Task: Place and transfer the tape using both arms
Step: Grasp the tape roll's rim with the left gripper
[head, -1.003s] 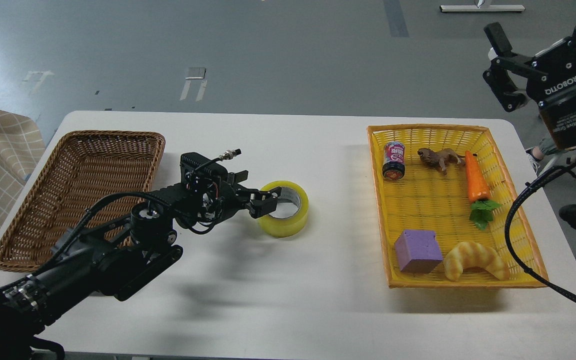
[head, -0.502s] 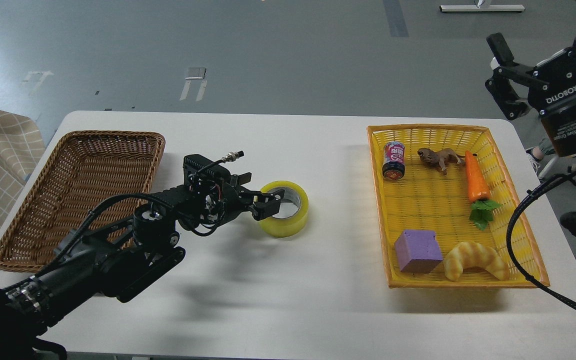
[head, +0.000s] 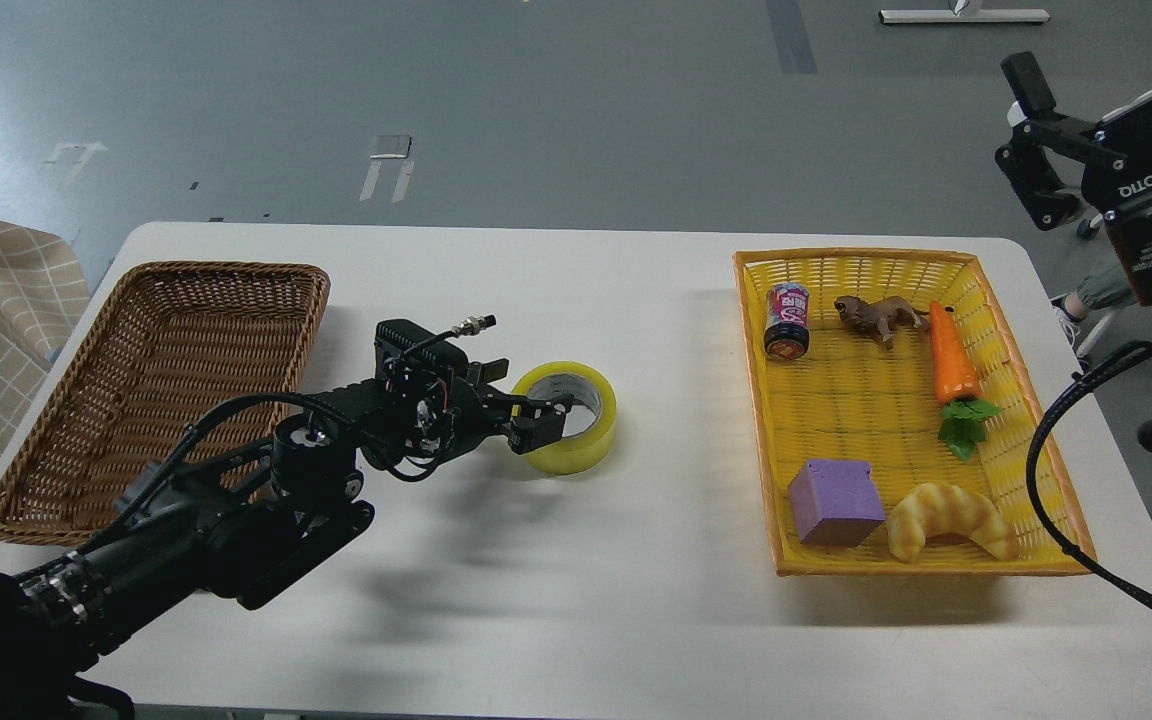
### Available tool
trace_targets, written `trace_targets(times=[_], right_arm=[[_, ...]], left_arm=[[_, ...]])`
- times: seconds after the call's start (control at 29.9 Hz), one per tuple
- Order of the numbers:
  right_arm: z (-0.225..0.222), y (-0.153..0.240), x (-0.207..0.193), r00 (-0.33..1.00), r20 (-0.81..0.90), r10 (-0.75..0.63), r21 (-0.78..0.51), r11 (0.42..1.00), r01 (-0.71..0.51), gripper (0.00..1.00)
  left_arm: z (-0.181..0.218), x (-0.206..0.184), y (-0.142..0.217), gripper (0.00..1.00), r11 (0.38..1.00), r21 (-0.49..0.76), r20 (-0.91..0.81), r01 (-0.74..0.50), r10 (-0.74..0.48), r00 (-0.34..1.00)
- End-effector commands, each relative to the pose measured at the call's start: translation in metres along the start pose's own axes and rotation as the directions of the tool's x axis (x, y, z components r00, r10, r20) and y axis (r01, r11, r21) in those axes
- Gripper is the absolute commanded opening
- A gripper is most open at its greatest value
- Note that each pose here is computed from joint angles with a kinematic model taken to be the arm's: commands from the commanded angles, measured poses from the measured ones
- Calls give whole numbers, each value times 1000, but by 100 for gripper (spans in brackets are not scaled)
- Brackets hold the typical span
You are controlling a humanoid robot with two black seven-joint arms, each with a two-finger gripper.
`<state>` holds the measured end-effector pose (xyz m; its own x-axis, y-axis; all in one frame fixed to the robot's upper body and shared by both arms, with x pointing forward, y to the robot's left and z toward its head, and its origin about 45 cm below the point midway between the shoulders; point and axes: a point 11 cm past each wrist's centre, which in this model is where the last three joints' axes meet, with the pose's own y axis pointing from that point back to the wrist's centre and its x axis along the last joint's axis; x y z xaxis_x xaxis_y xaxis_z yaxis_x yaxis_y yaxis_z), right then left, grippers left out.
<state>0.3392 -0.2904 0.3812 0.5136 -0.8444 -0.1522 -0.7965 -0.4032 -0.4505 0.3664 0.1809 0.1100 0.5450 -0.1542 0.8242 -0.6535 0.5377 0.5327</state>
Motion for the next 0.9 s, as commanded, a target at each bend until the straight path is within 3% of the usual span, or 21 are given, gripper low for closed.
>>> trace_targets(times=[0.0,0.87], right_arm=[[-1,-1,0,1000,-1,0,3,1000,0,100],[-10,3,10,998,-59,3,-20,1000,-4,100]], left_arm=[[-4,-4,0,98,1000,12,-4,9,-9,1000],[6,-5,-1,93,998,-53,-3,21,-22,1000]])
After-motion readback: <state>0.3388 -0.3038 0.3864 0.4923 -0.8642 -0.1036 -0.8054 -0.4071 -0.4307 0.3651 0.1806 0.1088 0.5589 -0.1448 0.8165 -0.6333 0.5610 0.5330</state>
